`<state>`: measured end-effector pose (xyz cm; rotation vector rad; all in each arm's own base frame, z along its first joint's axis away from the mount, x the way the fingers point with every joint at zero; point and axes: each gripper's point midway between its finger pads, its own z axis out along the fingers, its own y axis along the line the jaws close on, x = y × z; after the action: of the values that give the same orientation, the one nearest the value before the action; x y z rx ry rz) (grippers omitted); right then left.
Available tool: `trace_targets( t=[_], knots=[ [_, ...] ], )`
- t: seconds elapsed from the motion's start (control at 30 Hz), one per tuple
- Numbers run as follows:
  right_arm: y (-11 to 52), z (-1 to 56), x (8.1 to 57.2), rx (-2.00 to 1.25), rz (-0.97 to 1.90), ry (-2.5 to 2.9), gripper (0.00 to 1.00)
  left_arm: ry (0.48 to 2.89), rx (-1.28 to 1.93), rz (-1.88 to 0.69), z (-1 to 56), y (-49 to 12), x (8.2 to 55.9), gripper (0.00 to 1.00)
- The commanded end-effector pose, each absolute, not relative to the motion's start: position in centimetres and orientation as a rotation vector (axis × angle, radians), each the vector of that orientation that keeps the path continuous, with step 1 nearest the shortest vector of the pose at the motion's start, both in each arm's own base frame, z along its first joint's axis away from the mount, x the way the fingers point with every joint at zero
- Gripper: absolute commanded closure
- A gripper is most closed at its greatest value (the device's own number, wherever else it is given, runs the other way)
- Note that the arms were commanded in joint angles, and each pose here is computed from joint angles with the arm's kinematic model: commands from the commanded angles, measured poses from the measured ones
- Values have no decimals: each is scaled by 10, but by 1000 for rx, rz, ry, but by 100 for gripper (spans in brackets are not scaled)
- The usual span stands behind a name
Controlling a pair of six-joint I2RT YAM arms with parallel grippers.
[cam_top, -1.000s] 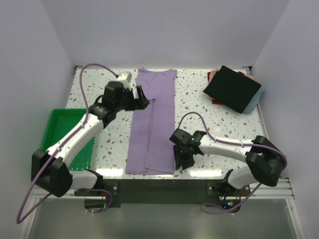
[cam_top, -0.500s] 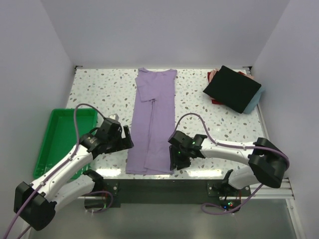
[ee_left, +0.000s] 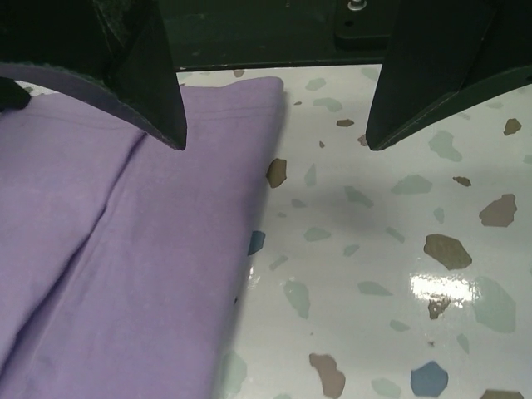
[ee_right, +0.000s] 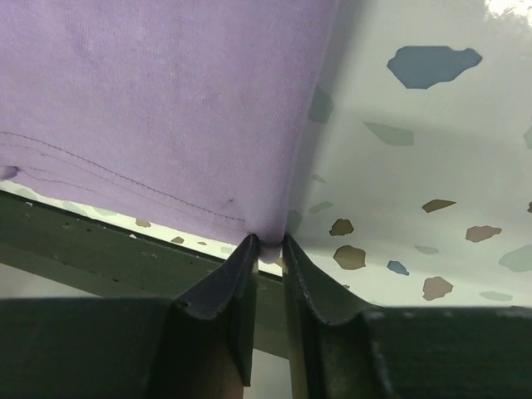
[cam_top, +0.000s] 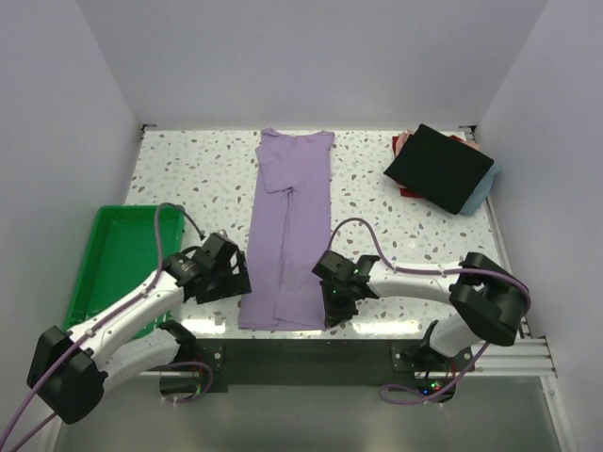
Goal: Fold and stack the t-shirts
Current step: Fold the tshirt
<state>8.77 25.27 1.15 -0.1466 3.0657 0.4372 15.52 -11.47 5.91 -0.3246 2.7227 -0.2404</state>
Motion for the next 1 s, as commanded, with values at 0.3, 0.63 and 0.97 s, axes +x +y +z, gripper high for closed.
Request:
trace_targets(
  t=[0.3, 0.63, 0.97],
  knots=[
    [251, 1, 81, -89, 383, 3105, 100, 2830, -342, -213, 31, -122, 118, 26],
    [249, 0, 79, -55, 394, 3109, 100, 2861, -344, -202, 16, -127, 100, 49],
    [251, 0, 80, -48, 403, 3106, 100, 2870, -345, -230, 5, -132, 95, 66]
  ],
)
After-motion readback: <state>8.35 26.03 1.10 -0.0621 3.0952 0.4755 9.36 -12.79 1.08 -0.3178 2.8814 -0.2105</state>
